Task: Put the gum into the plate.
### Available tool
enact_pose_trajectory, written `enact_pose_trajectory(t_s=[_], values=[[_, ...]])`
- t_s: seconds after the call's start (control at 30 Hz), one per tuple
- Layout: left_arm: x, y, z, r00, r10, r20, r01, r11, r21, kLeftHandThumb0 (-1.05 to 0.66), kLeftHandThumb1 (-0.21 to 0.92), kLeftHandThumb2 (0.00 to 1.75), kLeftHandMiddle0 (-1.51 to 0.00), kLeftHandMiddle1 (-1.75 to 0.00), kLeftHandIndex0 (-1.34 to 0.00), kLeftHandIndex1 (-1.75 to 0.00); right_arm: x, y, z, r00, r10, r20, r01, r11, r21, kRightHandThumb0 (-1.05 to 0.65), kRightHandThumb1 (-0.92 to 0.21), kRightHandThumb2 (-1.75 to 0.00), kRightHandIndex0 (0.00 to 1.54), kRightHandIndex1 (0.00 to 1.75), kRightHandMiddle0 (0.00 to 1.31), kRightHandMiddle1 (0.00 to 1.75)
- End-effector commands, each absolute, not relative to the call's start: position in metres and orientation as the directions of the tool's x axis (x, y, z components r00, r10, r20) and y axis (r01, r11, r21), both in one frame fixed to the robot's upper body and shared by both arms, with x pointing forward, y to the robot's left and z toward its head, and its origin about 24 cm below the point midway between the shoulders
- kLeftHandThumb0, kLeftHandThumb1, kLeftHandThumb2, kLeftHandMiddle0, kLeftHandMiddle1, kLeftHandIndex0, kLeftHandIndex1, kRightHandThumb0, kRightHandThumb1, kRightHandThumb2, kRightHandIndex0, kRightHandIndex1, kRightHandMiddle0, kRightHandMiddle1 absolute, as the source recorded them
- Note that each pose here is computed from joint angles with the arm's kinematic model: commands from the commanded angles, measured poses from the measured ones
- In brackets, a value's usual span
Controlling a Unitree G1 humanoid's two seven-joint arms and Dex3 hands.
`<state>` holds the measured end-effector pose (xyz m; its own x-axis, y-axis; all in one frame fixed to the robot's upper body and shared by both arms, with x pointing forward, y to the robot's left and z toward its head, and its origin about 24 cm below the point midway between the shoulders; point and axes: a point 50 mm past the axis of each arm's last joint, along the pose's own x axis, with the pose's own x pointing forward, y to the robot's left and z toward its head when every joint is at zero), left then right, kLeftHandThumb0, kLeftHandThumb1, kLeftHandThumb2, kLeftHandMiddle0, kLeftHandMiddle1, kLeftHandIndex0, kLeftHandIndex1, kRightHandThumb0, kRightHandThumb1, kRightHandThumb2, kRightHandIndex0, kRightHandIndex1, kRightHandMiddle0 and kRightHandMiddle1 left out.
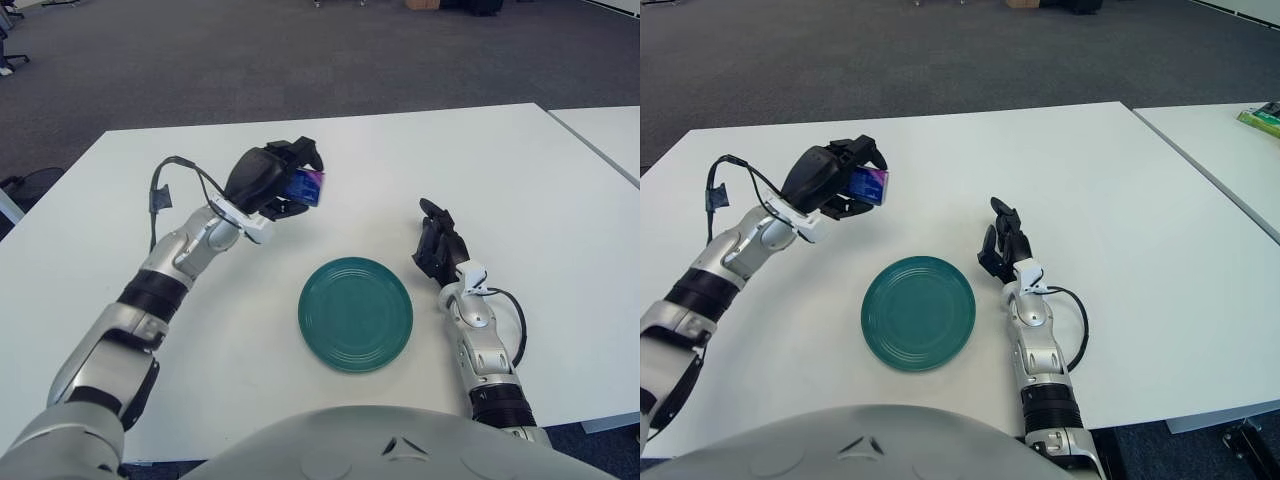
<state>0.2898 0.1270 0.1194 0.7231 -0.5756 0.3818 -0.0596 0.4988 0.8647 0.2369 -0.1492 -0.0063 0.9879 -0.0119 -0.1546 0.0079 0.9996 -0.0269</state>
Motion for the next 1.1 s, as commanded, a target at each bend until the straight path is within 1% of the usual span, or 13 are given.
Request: enact_pose_trajectory(t_s=[0.0, 0.1, 0.33, 0.43, 0.5, 0.67, 0.87, 1.07], values=[[0.273, 0.119, 0.116, 0.678, -0.663, 0.316, 0.073, 0.489, 0.869, -0.49, 0.25, 1.39, -1.1, -1.75, -0.66, -1.75, 0.213, -0.152, -0.045, 0.934, -0.037, -0.354, 0.035, 0.999, -0.012, -0.6, -0.92, -0.96, 0.13, 0.0, 0.0, 0.51], [0.266, 0.112, 0.11, 0.644, -0.712, 0.28, 0.133, 0.465, 0.875, -0.49, 0.25, 1.4, -1.11, -1.75, -0.66, -1.75, 0.213, -0.152, -0.045, 0.936, -0.035, -0.351, 0.035, 0.999, -0.004, -0.6, -0.92, -0.96, 0.13, 0.0, 0.0, 0.52], [0.244, 0.098, 0.096, 0.519, -0.832, 0.193, 0.245, 0.362, 0.899, -0.49, 0.26, 1.38, -1.1, -1.75, -0.65, -1.75, 0.213, -0.153, -0.045, 0.937, -0.033, -0.348, 0.034, 0.999, -0.003, -0.61, -0.92, -0.97, 0.14, 0.0, 0.0, 0.52], [0.241, 0.095, 0.095, 0.484, -0.863, 0.147, 0.282, 0.312, 0.907, -0.48, 0.27, 1.36, -1.1, -1.75, -0.64, -1.75, 0.214, -0.154, -0.046, 0.935, -0.037, -0.352, 0.035, 0.999, -0.013, -0.62, -0.92, -0.97, 0.14, 0.0, 0.0, 0.51], [0.238, 0.091, 0.094, 0.441, -0.891, 0.109, 0.309, 0.265, 0.913, -0.48, 0.28, 1.36, -1.09, -1.75, -0.64, -1.75, 0.213, -0.154, -0.047, 0.934, -0.039, -0.356, 0.033, 0.999, -0.023, -0.62, -0.92, -0.97, 0.14, 0.0, 0.0, 0.5], [0.238, 0.086, 0.096, 0.375, -0.925, 0.06, 0.334, 0.195, 0.922, -0.48, 0.27, 1.36, -1.06, -1.75, -0.64, -1.75, 0.213, -0.154, -0.049, 0.933, -0.034, -0.359, 0.023, 0.999, -0.036, -0.63, -0.92, -0.97, 0.14, 0.0, 0.0, 0.48], [0.236, 0.083, 0.096, 0.336, -0.942, 0.002, 0.354, 0.129, 0.926, -0.49, 0.25, 1.39, -1.05, -1.75, -0.66, -1.75, 0.212, -0.153, -0.049, 0.935, -0.025, -0.355, 0.015, 0.999, -0.031, -0.63, -0.92, -0.98, 0.14, 0.0, 0.0, 0.47], [0.231, 0.083, 0.093, 0.32, -0.946, -0.045, 0.382, 0.085, 0.92, -0.48, 0.28, 1.35, -0.97, -1.75, -0.63, -1.75, 0.212, -0.152, -0.049, 0.937, -0.022, -0.35, 0.013, 1.0, -0.027, -0.62, -0.92, -0.99, 0.13, 0.0, 0.0, 0.48]])
